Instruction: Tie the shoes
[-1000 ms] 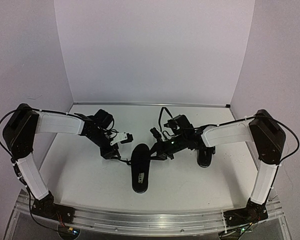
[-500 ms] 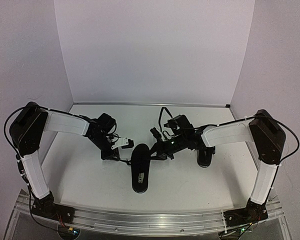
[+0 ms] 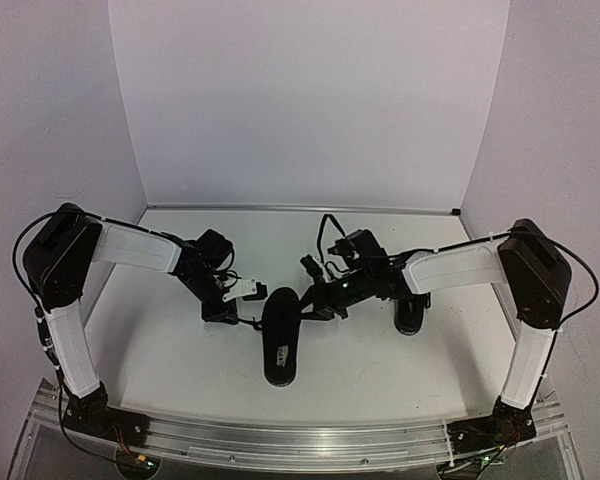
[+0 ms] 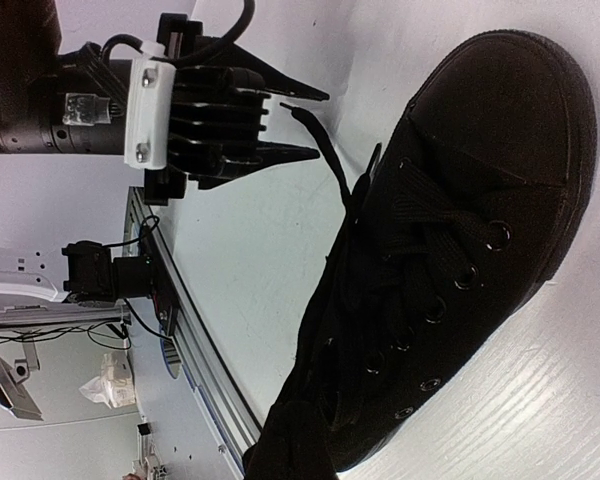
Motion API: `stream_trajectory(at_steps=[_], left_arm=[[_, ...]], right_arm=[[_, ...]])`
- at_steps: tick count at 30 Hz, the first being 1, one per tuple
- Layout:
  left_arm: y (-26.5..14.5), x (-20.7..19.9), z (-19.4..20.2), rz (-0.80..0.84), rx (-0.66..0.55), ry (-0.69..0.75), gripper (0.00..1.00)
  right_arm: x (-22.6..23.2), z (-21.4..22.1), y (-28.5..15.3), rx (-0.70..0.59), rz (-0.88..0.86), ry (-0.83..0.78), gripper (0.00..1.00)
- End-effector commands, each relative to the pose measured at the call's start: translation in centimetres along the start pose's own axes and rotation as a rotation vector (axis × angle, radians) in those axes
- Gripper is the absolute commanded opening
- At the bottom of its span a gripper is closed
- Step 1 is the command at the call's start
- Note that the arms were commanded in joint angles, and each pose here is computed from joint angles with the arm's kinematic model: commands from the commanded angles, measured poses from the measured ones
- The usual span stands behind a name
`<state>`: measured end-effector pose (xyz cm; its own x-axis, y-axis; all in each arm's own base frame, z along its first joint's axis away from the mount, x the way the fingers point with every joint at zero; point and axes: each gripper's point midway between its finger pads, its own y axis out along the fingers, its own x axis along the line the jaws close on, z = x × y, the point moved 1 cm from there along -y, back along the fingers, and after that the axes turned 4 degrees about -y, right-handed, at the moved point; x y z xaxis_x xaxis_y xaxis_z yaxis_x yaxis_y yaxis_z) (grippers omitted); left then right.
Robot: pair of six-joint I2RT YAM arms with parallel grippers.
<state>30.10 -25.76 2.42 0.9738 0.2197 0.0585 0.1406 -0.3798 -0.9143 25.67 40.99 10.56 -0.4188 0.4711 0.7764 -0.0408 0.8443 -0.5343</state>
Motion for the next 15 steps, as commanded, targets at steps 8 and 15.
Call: stream_trajectory(at_steps=[8, 15], left_arm=[[-3.9, 0.7, -2.8, -0.095, -0.117, -0.021, 0.01], [-12.9, -0.9, -8.0, -0.172, -0.383, -0.038, 0.0]], right_arm=[[1.0, -1.3, 0.3, -0.031, -0.016, -0.046, 0.0], [0.9, -1.5, 0.3, -0.04, -0.008, -0.047, 0.0]])
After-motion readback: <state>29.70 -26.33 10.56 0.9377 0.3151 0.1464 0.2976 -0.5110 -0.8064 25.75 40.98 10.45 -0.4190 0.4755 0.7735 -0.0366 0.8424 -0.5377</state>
